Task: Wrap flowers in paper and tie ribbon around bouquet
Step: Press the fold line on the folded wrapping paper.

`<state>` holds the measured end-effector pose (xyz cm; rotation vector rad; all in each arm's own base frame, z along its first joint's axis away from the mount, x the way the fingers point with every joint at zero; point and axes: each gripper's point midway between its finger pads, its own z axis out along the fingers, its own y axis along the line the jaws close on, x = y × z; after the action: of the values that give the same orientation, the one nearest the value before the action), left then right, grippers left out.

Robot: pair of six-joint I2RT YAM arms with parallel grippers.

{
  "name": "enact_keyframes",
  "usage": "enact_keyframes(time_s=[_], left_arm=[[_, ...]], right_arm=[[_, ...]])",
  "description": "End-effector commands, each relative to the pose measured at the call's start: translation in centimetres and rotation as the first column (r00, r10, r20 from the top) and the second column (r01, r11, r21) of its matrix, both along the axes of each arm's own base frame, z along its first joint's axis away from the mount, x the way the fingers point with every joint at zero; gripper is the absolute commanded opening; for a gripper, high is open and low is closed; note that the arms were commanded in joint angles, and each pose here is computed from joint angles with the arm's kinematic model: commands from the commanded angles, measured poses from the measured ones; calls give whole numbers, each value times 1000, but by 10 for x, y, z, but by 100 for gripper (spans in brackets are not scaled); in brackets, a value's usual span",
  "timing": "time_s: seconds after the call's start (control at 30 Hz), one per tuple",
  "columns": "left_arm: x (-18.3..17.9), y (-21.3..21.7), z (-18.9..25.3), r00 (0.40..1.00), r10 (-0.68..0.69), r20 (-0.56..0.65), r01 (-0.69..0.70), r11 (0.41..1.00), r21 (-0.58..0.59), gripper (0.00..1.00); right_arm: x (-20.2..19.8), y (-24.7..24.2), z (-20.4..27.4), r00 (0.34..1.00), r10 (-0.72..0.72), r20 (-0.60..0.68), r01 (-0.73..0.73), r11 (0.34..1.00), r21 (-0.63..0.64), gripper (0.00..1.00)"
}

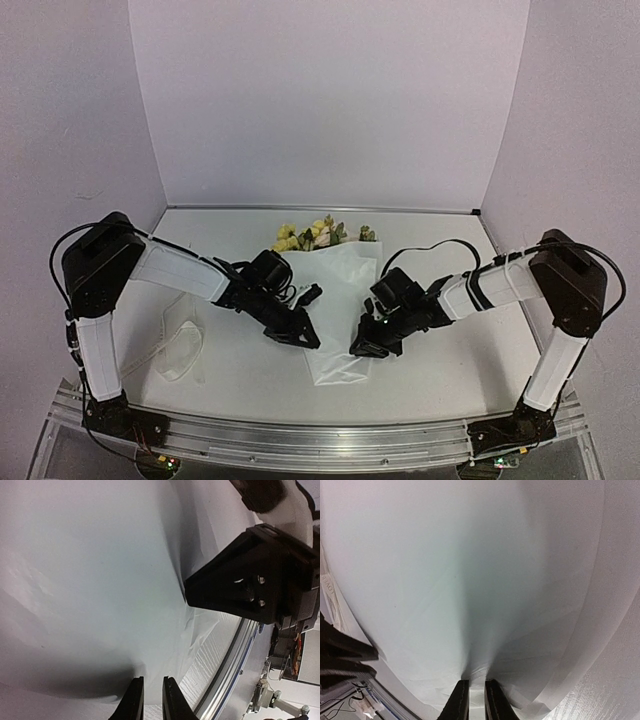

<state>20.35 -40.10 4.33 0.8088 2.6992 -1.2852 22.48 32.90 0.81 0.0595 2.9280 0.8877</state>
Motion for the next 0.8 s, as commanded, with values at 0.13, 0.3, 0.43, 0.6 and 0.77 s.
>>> enact_keyframes(time_s=[0.13,0.3,0.43,0.6,0.77], left_arm=[[43,1,-5,992,115,-58,-118,991,-61,15],[57,12,-23,977,186,-102,-188,982,-15,16],[73,19,-28,961,249,-120,-251,968,-6,16],[100,30,-32,937,328,-120,-329,944,9,16],[123,39,-38,911,391,-135,-391,920,26,16]], right_arm=[[-9,-14,-15,1000,-4,-17,3,999,-51,14],[-12,-14,-17,1000,9,-28,-10,999,-49,14],[-13,-14,-17,999,17,-28,-18,999,-47,14],[-14,-15,-18,999,25,-26,-26,999,-47,14],[-16,-16,-20,999,29,-29,-30,998,-48,14]])
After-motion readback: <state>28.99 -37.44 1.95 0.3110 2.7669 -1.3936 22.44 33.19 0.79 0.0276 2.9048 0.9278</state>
